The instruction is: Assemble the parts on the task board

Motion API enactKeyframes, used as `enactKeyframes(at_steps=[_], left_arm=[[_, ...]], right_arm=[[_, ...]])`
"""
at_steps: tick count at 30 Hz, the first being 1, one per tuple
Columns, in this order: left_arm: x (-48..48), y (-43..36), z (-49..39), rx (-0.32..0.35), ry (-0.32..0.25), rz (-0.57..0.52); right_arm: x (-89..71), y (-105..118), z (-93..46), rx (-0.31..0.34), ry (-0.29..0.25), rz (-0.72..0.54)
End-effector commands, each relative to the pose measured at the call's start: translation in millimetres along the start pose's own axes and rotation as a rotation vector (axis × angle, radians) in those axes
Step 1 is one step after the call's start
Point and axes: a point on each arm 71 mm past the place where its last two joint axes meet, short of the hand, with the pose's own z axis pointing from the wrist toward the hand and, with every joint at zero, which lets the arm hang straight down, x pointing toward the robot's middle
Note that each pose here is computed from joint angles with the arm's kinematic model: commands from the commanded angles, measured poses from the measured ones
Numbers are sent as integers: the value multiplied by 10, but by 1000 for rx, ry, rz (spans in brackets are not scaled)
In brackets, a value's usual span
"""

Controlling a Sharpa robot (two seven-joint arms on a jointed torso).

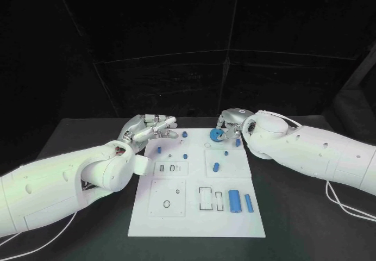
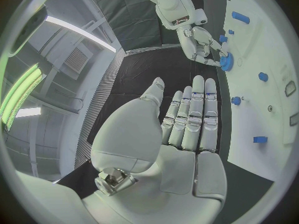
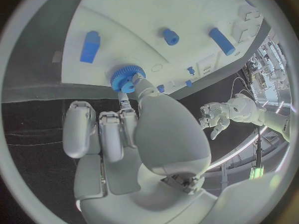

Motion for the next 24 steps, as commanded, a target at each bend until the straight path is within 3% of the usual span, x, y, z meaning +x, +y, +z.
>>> enactKeyframes(at_steps=[1, 10, 24], left_arm=[[7, -12, 3, 3, 17, -1], [-22, -10, 1, 2, 11, 1], [-91, -16, -11, 6, -13, 3]], right_arm=[[-104, 79, -35, -14, -120, 6], [-177, 385, -111, -74, -201, 35], [-74, 818, 54, -132, -170, 24]])
